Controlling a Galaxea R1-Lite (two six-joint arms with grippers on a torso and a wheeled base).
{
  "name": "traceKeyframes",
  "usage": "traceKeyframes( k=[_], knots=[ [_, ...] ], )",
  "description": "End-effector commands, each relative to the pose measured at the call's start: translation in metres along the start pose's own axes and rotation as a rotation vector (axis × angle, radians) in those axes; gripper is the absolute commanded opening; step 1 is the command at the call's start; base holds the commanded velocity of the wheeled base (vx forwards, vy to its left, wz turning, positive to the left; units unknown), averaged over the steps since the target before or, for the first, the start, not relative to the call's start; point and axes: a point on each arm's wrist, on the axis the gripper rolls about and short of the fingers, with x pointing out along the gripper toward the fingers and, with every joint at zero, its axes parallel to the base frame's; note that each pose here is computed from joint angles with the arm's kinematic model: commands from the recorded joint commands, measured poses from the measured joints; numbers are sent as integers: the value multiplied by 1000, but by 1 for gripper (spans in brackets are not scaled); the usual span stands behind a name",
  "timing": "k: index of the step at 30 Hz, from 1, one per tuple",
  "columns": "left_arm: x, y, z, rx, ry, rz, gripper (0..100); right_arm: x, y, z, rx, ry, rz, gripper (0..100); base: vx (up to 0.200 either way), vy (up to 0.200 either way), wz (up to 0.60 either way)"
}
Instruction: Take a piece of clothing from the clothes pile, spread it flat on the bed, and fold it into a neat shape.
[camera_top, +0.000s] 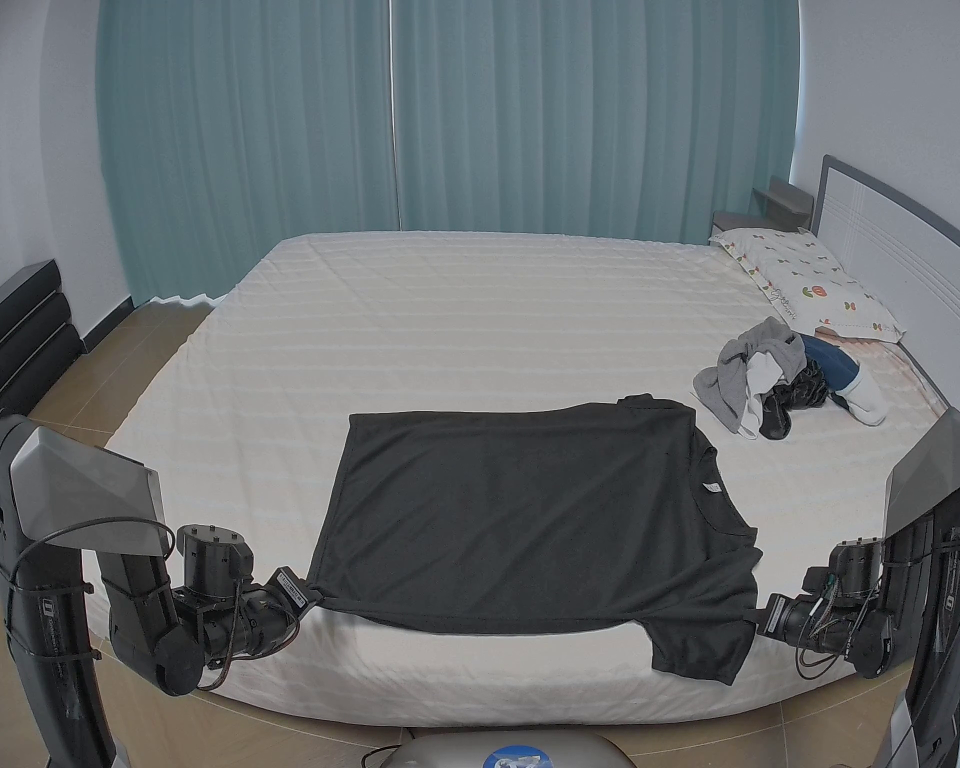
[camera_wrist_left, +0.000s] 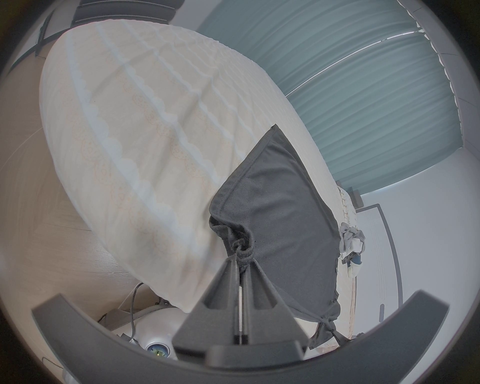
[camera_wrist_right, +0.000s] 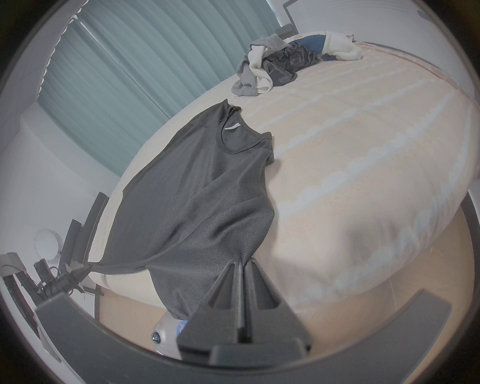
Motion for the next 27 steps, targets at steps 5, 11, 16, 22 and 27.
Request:
traceKeyframes(
  k=[5, 11, 16, 22, 27],
  knots=[
    [-4, 2, 0, 6, -2, 10, 0, -29, -1, 1, -36, -13, 22, 0, 0, 0, 0],
    [-7, 5, -3, 52, -38, 58, 0, -36, -5, 7, -28, -39, 7, 0, 0, 0, 0],
    [-7, 13, -6, 130, -57, 123, 0, -42, -3, 5, -44, 0, -3, 0, 0, 0, 0],
    [-15, 18, -12, 205, -37, 148, 0, -48, -6, -2, -109, 79, -32, 0, 0, 0, 0],
    [-19, 25, -18, 278, -18, 167, 0, -49, -8, -4, -130, 104, -45, 0, 0, 0, 0]
  ],
)
